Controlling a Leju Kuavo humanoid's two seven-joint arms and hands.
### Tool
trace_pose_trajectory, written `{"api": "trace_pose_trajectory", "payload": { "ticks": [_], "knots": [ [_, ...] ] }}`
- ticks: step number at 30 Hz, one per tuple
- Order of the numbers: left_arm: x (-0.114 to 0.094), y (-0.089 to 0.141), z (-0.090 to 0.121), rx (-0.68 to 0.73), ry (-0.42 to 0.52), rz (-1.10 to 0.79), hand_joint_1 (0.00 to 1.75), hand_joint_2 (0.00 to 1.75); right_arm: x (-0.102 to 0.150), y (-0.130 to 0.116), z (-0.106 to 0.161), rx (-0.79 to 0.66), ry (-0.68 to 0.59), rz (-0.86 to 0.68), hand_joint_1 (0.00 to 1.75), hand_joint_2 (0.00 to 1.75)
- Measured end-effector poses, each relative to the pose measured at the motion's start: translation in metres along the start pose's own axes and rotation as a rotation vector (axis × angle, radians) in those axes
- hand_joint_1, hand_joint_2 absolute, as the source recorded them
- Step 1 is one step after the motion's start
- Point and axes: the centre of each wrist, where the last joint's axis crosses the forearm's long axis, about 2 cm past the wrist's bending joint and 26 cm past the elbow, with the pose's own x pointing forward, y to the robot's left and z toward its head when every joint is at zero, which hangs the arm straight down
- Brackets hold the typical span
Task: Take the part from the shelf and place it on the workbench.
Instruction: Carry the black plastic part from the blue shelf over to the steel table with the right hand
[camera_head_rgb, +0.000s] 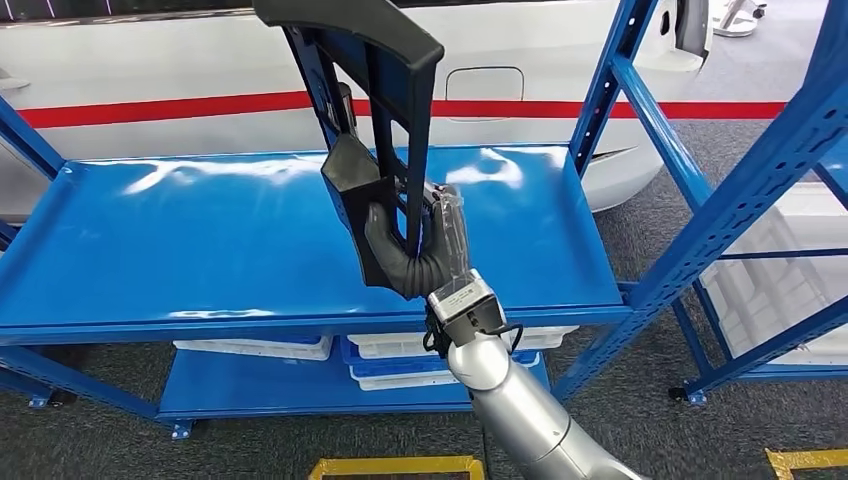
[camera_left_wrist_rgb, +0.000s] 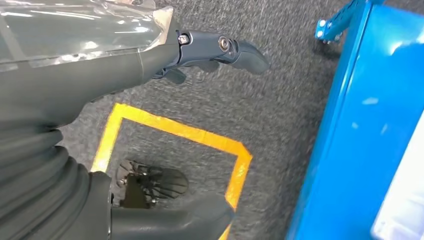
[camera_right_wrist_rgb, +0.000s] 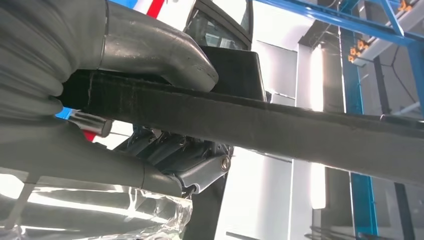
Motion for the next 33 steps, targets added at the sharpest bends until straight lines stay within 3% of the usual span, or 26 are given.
{"api": "trace_pose_trajectory", "payload": {
  "ticks": [33],
  "knots": [
    [0.005,-0.002,-0.003,0.014,-0.006,0.025,0.00,1.75,0.005,-0.007,0.020,-0.022,-0.005,0.045,1.75,1.75]
  ]
}}
